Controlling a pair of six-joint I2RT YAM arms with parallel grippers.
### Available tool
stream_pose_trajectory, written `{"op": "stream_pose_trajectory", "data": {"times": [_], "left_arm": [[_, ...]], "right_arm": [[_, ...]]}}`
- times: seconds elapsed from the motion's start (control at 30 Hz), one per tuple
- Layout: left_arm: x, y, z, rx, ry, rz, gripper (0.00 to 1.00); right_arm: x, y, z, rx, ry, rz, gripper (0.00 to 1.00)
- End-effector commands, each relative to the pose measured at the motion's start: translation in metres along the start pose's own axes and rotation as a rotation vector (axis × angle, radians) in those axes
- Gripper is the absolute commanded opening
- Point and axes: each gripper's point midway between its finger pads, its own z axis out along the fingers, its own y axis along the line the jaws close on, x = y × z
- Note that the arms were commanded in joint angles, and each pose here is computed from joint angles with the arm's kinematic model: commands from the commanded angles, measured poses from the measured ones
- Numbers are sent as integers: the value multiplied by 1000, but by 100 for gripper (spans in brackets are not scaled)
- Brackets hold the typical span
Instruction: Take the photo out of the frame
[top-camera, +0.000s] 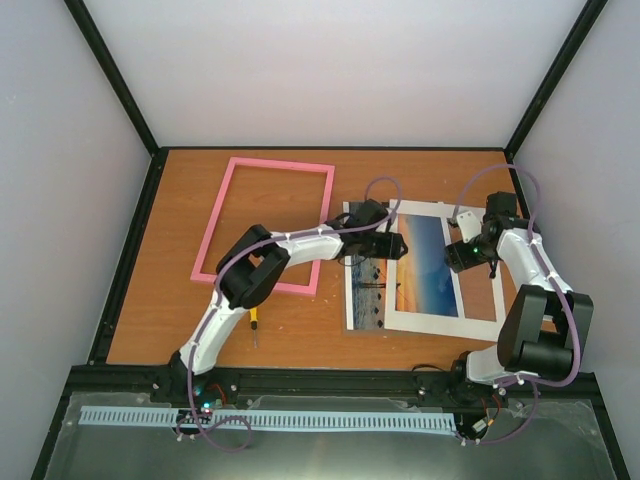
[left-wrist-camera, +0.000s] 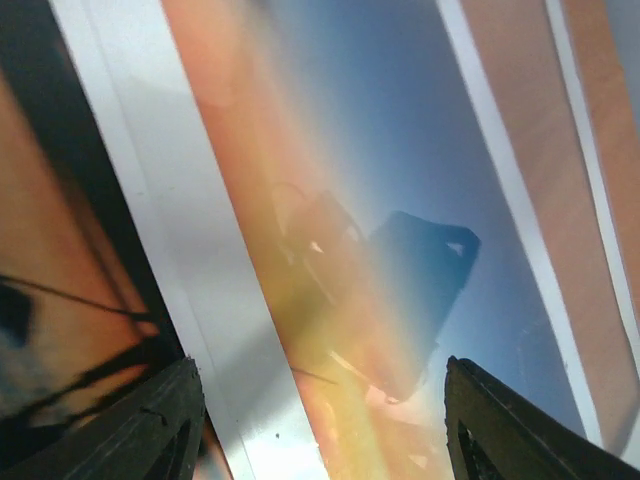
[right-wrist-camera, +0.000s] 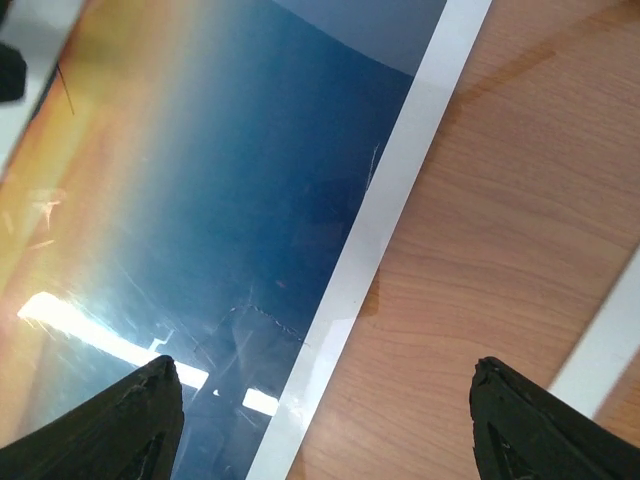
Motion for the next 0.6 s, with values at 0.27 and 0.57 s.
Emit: {"op": "stream_pose_trajectory", "data": {"times": [0.27,0.57], "left_arm": [[9,-25,-29,-21,-12,191,66],[18,-7,-95,-115,-45,248,68]], "right_arm": [[1,23,14,-139,-30,29,73],[-2,47,22,-242,-56,28,68]]}}
